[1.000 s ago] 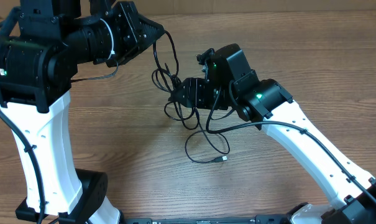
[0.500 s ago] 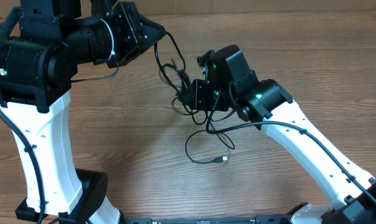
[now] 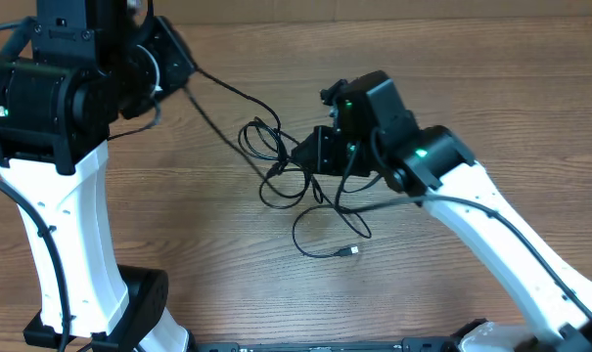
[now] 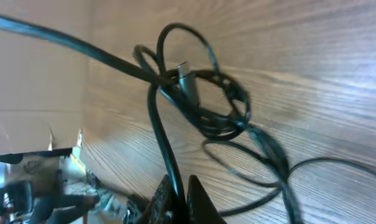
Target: Untangle cables
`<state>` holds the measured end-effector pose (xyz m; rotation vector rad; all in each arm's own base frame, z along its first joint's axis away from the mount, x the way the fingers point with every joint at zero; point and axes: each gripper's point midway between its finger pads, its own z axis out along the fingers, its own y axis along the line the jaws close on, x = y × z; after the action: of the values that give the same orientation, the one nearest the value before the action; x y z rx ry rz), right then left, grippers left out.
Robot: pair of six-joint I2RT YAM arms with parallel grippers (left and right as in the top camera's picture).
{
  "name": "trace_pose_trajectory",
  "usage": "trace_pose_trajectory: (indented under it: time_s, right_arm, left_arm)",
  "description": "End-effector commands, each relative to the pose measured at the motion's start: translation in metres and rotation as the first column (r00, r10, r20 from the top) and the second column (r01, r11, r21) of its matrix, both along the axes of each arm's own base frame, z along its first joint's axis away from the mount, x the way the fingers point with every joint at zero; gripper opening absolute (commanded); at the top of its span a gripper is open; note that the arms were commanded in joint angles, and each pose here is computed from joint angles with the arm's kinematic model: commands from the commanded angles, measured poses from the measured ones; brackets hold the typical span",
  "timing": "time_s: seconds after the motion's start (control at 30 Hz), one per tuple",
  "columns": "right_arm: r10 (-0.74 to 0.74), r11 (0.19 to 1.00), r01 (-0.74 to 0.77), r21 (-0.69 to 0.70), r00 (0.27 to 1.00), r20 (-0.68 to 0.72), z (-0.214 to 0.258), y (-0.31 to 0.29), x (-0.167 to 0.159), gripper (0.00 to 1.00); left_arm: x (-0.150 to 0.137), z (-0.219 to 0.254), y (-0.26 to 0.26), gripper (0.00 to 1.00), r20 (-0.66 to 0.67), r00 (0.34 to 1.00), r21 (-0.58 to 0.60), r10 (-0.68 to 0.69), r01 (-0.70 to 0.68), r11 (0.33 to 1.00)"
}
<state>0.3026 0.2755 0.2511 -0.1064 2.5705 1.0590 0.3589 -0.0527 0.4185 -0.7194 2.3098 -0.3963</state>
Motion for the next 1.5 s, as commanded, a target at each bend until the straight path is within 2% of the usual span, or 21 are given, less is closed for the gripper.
trace_pose_trajectory:
  time_s: [0.0, 0.17, 0.27, 0.37, 0.43, 0.6, 0.67, 0.73, 0.8, 1.0, 1.03, 1.07, 1.13, 1.3, 1.4, 1.47]
  right_arm:
    - [-0.089, 0.996, 0.088, 0.016, 0.982, 0.168, 0.055, -0.032, -0.006, 0.04]
    - [-0.327, 0.928, 0.366, -0.071, 0.890, 0.316, 0.086, -0.111, -0.015, 0.04]
    - [-0.474, 0.809, 0.564, -0.166, 0.792, 0.384, 0.088, -0.174, -0.028, 0.04]
    - [-0.607, 0.667, 0.712, -0.218, 0.690, 0.394, 0.085, -0.224, -0.046, 0.04]
    - [-0.656, 0.606, 0.761, -0.234, 0.644, 0.395, 0.084, -0.245, -0.056, 0.04]
    - [-0.692, 0.557, 0.793, -0.246, 0.607, 0.391, 0.082, -0.263, -0.062, 0.04]
    - [-0.730, 0.499, 0.827, -0.261, 0.563, 0.387, 0.079, -0.275, -0.065, 0.04]
    - [-0.801, 0.375, 0.884, -0.278, 0.460, 0.382, 0.074, -0.297, -0.073, 0.04]
    - [-0.832, 0.283, 0.907, -0.312, 0.394, 0.390, 0.069, -0.315, -0.083, 0.04]
    - [-0.865, 0.137, 0.901, -0.412, 0.311, 0.393, 0.057, -0.347, -0.104, 0.04]
    - [-0.870, 0.122, 0.903, -0.412, 0.297, 0.393, 0.057, -0.351, -0.105, 0.04]
    - [-0.876, 0.115, 0.906, -0.408, 0.286, 0.389, 0.057, -0.352, -0.105, 0.04]
    - [-0.884, 0.139, 0.912, -0.387, 0.290, 0.367, 0.058, -0.349, -0.100, 0.04]
    - [-0.861, 0.309, 0.891, -0.334, 0.411, 0.300, 0.057, -0.323, -0.076, 0.04]
    - [-0.828, 0.427, 0.851, -0.305, 0.504, 0.246, 0.055, -0.302, -0.060, 0.04]
    - [-0.803, 0.496, 0.819, -0.287, 0.559, 0.206, 0.052, -0.288, -0.050, 0.04]
  left_arm:
    - [-0.001, 0.005, 0.057, 0.04, 0.045, 0.972, 0.156, 0.231, -0.235, 0.959]
    - [-0.001, -0.002, 0.084, 0.04, 0.024, 0.951, 0.183, 0.308, -0.307, 0.934]
    - [-0.003, -0.006, 0.105, 0.04, 0.011, 0.931, 0.190, 0.365, -0.360, 0.913]
    - [-0.006, -0.008, 0.124, 0.04, 0.001, 0.911, 0.184, 0.412, -0.405, 0.896]
    - [-0.008, -0.009, 0.134, 0.04, -0.005, 0.901, 0.167, 0.434, -0.427, 0.889]
    - [-0.008, -0.011, 0.139, 0.04, -0.020, 0.900, 0.119, 0.436, -0.431, 0.895]
    - [-0.010, -0.009, 0.149, 0.04, -0.006, 0.880, 0.134, 0.475, -0.470, 0.872]
    - [-0.017, -0.007, 0.168, 0.04, 0.014, 0.828, 0.154, 0.561, -0.556, 0.817]
    - [-0.027, -0.005, 0.191, 0.04, 0.029, 0.754, 0.153, 0.656, -0.652, 0.742]
    - [-0.056, -0.007, 0.247, 0.04, 0.011, 0.554, 0.028, 0.833, -0.833, 0.553]
    - [-0.058, -0.007, 0.253, 0.04, 0.004, 0.542, 0.004, 0.840, -0.840, 0.542]
    - [-0.058, -0.007, 0.257, 0.04, -0.005, 0.541, -0.024, 0.841, -0.841, 0.541]
    - [-0.054, -0.008, 0.257, 0.04, -0.023, 0.588, -0.078, 0.809, -0.807, 0.585]
    - [-0.032, 0.002, 0.243, 0.04, 0.019, 0.733, -0.122, 0.680, -0.674, 0.729]
    - [-0.004, 0.017, 0.210, 0.04, 0.093, 0.873, -0.186, 0.478, -0.457, 0.870]
    - [0.012, 0.031, 0.182, 0.04, 0.170, 0.934, -0.214, 0.316, -0.278, 0.937]
